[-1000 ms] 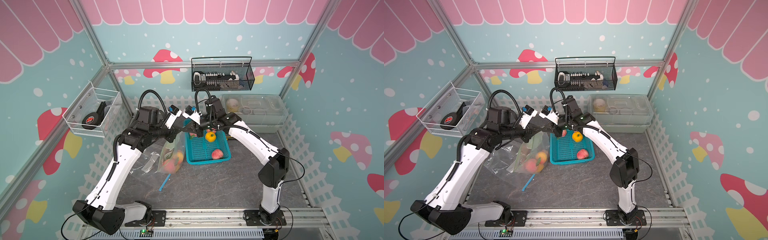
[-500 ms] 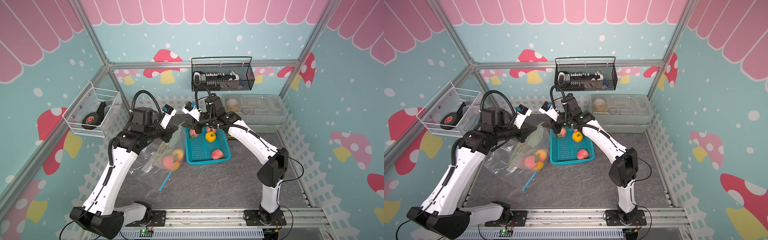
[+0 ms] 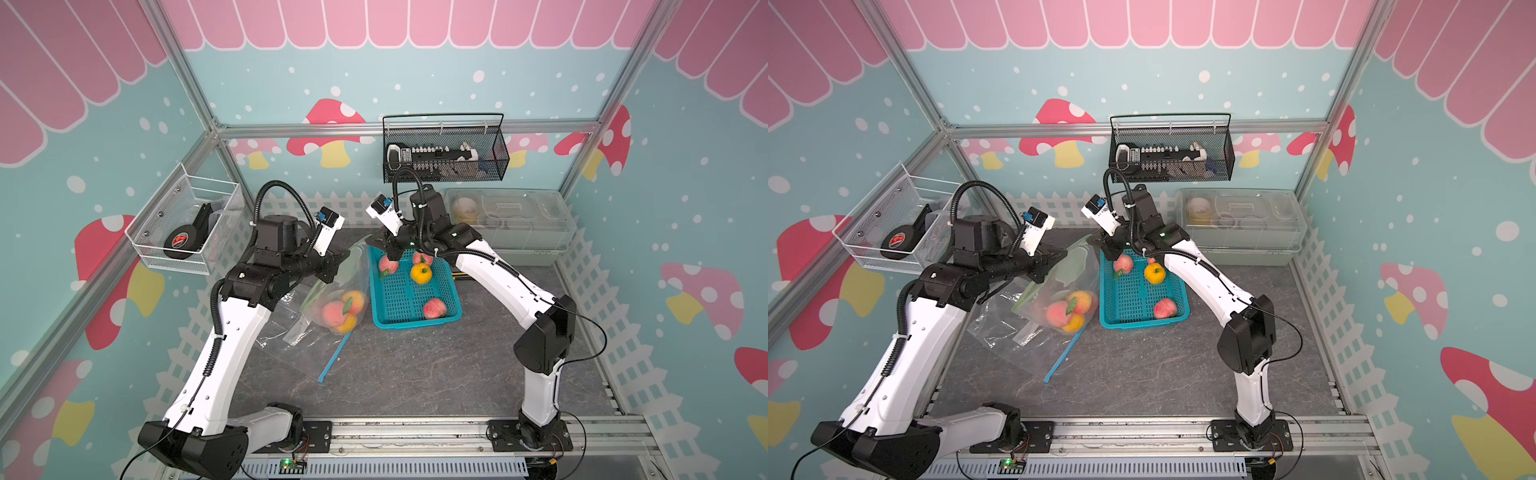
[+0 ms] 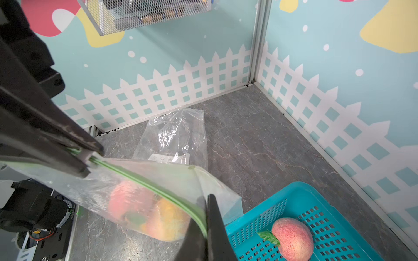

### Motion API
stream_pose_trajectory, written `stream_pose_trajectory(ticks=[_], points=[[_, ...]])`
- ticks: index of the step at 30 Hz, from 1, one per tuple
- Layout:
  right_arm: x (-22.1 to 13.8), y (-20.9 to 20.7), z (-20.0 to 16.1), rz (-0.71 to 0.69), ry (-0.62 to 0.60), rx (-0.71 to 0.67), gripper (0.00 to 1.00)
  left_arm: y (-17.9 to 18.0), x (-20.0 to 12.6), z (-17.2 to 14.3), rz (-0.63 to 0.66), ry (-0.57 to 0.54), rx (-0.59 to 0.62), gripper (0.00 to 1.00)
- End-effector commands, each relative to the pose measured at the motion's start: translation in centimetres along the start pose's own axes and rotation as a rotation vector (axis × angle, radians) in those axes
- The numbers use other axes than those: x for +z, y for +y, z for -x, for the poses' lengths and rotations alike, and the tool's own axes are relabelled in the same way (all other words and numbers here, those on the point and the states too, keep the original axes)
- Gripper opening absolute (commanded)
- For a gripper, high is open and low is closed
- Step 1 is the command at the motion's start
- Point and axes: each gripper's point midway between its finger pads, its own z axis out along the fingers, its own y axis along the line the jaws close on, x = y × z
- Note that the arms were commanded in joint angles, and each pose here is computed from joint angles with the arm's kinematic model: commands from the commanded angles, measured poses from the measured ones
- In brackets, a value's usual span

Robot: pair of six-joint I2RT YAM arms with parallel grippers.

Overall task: Place the peach in a zip-top bag and seal the zipper
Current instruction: Zip the zipper on the zipper food storage bag.

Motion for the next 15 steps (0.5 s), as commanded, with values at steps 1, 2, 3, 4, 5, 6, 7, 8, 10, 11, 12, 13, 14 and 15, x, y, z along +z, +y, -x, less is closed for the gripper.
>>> stream_pose_trajectory(ticks=[1,2,3,4,5,6,7,8,10,11,12,13,14,15], points=[[-0.7,-4.8,0.3,-0.185,-0.017,0.066,0.0,-0.3,-1.5,-0.1,0.002,-0.015,-0.002,0.04],[-0.8,-5.1,0.3,-0.199,-0.017,0.073,0.0,-0.3,-1.6,-0.1,0.004,-0.016,-0.004,0.04],[-0.9,-5.3,0.3,-0.208,-0.019,0.076,0.0,-0.2,-1.6,-0.1,0.005,-0.017,-0.006,0.04],[-1.0,-5.4,0.4,-0.217,-0.023,0.079,0.0,-0.2,-1.6,0.0,0.007,-0.019,-0.005,0.04],[-1.0,-5.5,0.5,-0.225,-0.028,0.081,0.0,-0.2,-1.6,-0.1,0.006,-0.017,-0.007,0.04],[-1.2,-5.7,0.6,-0.232,-0.033,0.082,0.0,-0.1,-1.6,-0.1,0.009,-0.018,-0.007,0.04],[-1.3,-5.8,0.6,-0.239,-0.039,0.083,0.0,0.0,-1.7,-0.1,0.012,-0.02,-0.009,0.04],[-1.3,-5.9,0.6,-0.251,-0.043,0.088,0.0,0.0,-1.8,-0.1,0.014,-0.02,-0.008,0.04],[-1.6,-6.2,0.7,-0.27,-0.051,0.092,0.0,0.2,-1.9,-0.1,0.021,-0.024,-0.007,0.04],[-1.7,-6.5,0.7,-0.282,-0.055,0.097,0.0,0.3,-1.9,-0.1,0.024,-0.025,-0.011,0.04],[-1.8,-6.5,0.7,-0.287,-0.058,0.098,0.0,0.4,-2.0,0.0,0.028,-0.029,-0.01,0.04],[-1.8,-6.7,0.6,-0.298,-0.059,0.104,0.0,0.5,-2.1,-0.1,0.03,-0.029,-0.014,0.04],[-1.9,-6.8,0.7,-0.305,-0.064,0.108,0.0,0.6,-2.2,0.0,0.034,-0.034,-0.015,0.05],[-2.0,-7.0,0.6,-0.311,-0.063,0.113,0.0,0.7,-2.2,0.0,0.038,-0.035,-0.017,0.05]])
